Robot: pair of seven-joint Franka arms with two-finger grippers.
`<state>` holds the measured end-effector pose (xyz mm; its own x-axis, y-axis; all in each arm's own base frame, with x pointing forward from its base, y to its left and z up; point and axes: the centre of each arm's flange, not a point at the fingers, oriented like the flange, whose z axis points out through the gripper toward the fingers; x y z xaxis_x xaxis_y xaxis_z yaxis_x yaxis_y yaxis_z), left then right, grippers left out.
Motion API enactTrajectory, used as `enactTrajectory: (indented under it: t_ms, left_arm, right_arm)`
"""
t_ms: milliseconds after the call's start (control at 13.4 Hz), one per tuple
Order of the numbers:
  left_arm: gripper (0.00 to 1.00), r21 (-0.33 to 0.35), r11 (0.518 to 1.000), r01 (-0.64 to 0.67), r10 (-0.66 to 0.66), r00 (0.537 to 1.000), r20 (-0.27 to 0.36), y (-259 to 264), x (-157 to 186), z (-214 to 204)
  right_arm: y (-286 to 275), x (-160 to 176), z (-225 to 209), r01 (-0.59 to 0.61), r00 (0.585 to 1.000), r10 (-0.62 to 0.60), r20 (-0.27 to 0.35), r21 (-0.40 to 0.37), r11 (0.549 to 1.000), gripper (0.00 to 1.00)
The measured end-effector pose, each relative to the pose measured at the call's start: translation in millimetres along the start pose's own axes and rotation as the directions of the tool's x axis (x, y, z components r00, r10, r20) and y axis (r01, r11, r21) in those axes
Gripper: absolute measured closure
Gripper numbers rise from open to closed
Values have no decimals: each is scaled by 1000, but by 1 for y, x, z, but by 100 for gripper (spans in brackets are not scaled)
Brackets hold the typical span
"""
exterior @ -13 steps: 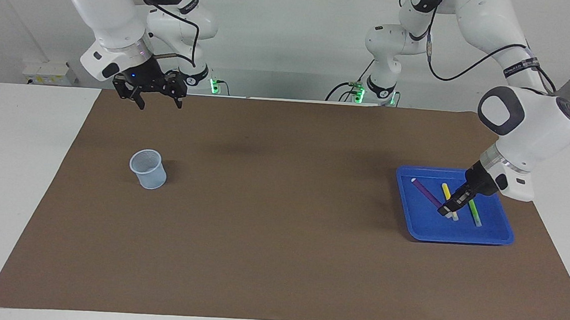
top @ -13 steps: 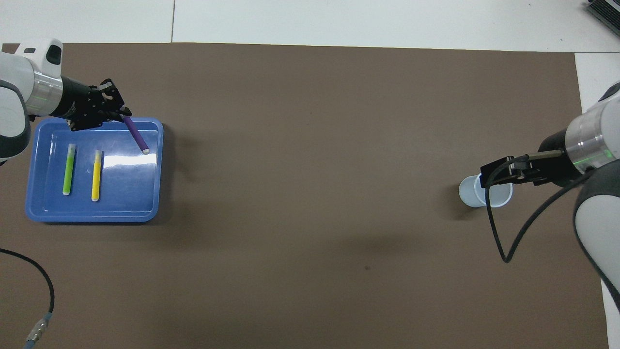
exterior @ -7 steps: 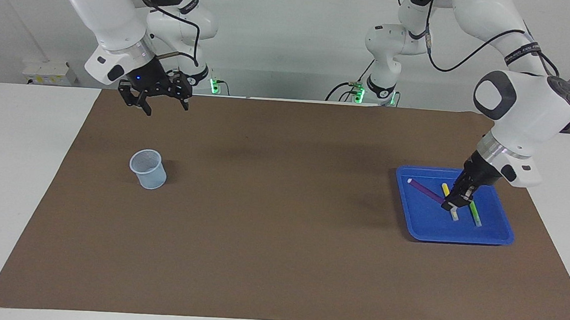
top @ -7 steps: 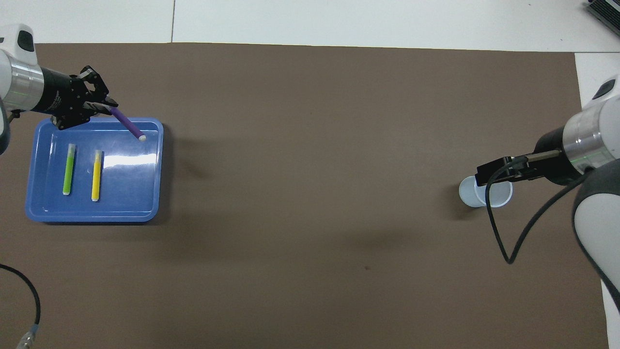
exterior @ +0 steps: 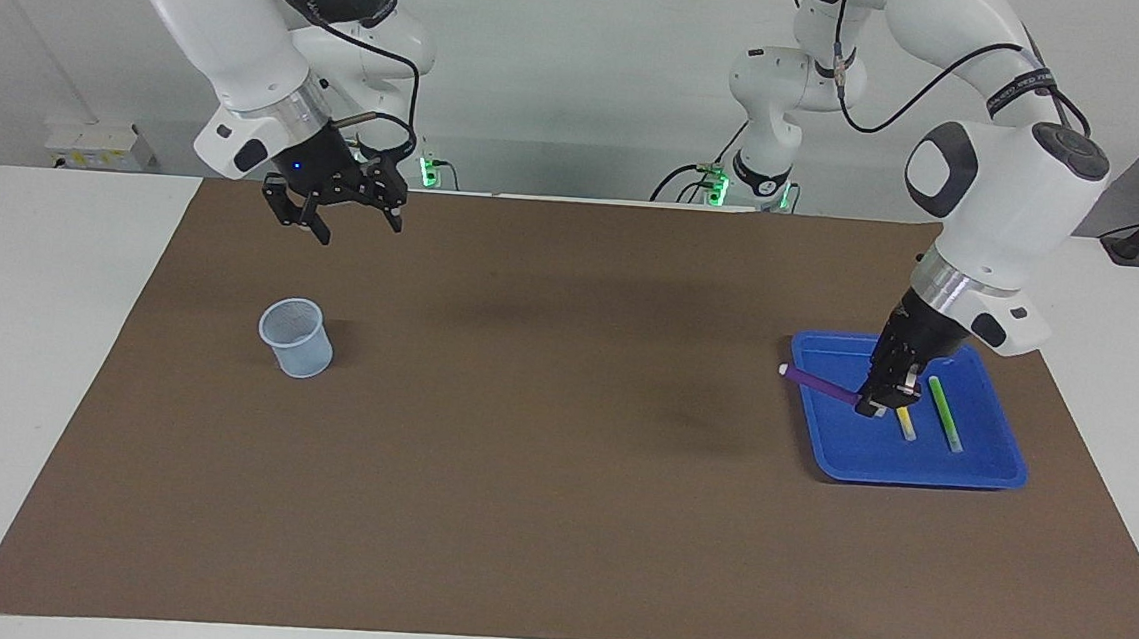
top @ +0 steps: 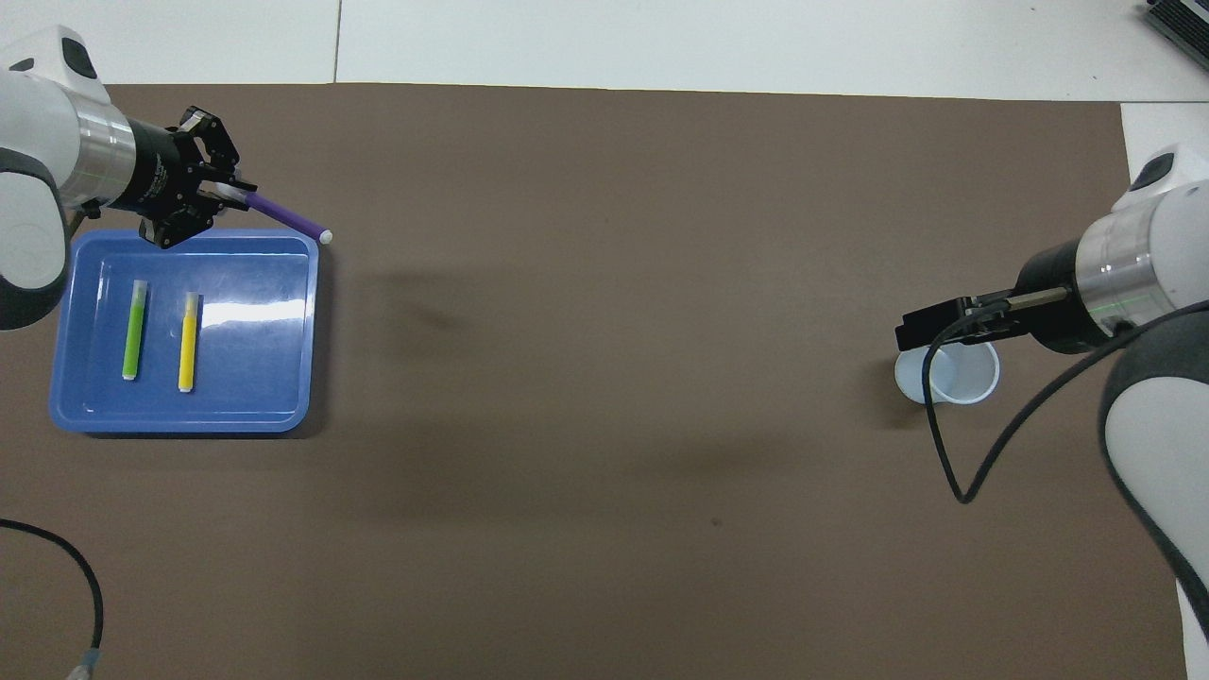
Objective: Transfer and insert pens with both arms
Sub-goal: 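Lift the purple pen with the left gripper while the right gripper rises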
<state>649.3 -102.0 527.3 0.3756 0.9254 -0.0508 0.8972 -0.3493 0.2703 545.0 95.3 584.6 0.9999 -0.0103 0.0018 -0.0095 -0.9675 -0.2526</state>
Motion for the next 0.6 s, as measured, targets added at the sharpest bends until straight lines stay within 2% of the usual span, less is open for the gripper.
enactTrajectory:
  t_ms: [224, 596]
  left_arm:
    - [83, -13, 996, 94, -94, 995, -42, 7, -39, -10]
    - [83, -49, 973, 224, -227, 972, -63, 12, -93, -23]
  right_arm:
    - [-13, 0, 5, -96, 995, 97, -14, 37, 995, 0]
    - [-15, 0, 9, -105, 994, 105, -21, 40, 994, 0]
